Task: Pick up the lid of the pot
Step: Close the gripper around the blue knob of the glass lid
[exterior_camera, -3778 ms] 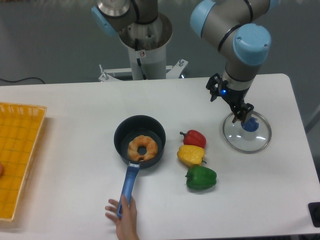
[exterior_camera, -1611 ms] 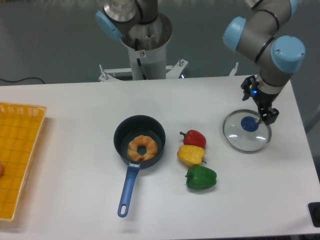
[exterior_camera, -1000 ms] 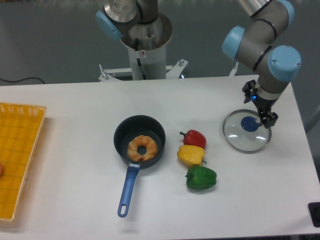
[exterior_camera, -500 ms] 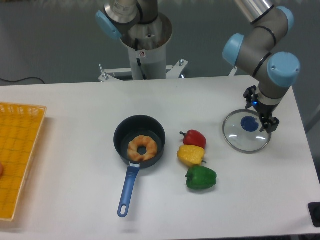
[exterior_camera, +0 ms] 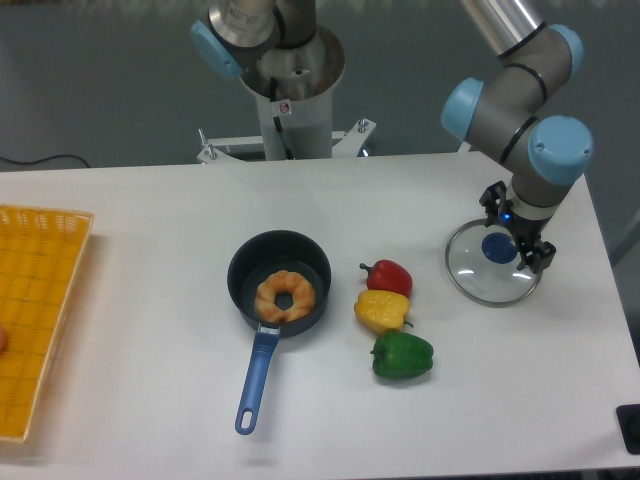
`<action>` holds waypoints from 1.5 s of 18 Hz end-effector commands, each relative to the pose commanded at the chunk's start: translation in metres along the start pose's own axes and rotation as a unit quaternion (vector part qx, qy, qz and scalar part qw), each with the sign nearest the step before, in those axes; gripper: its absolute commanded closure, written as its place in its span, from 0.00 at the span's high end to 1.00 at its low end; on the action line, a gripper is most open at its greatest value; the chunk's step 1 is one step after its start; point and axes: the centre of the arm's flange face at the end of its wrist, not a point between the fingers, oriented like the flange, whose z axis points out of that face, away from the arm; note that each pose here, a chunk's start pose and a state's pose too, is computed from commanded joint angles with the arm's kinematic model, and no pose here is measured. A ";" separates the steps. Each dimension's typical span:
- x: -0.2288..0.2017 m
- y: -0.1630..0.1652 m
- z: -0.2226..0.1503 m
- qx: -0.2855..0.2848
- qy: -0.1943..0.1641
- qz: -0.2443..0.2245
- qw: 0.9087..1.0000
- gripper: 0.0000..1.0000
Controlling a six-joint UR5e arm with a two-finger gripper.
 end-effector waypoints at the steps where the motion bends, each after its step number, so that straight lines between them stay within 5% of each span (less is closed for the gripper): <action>1: 0.000 0.000 0.002 0.000 0.001 0.000 1.000 1.00; 17: 0.005 -0.001 0.024 0.001 0.002 -0.002 1.000 1.00; 27: 0.005 -0.002 0.028 0.002 0.005 0.001 1.000 0.85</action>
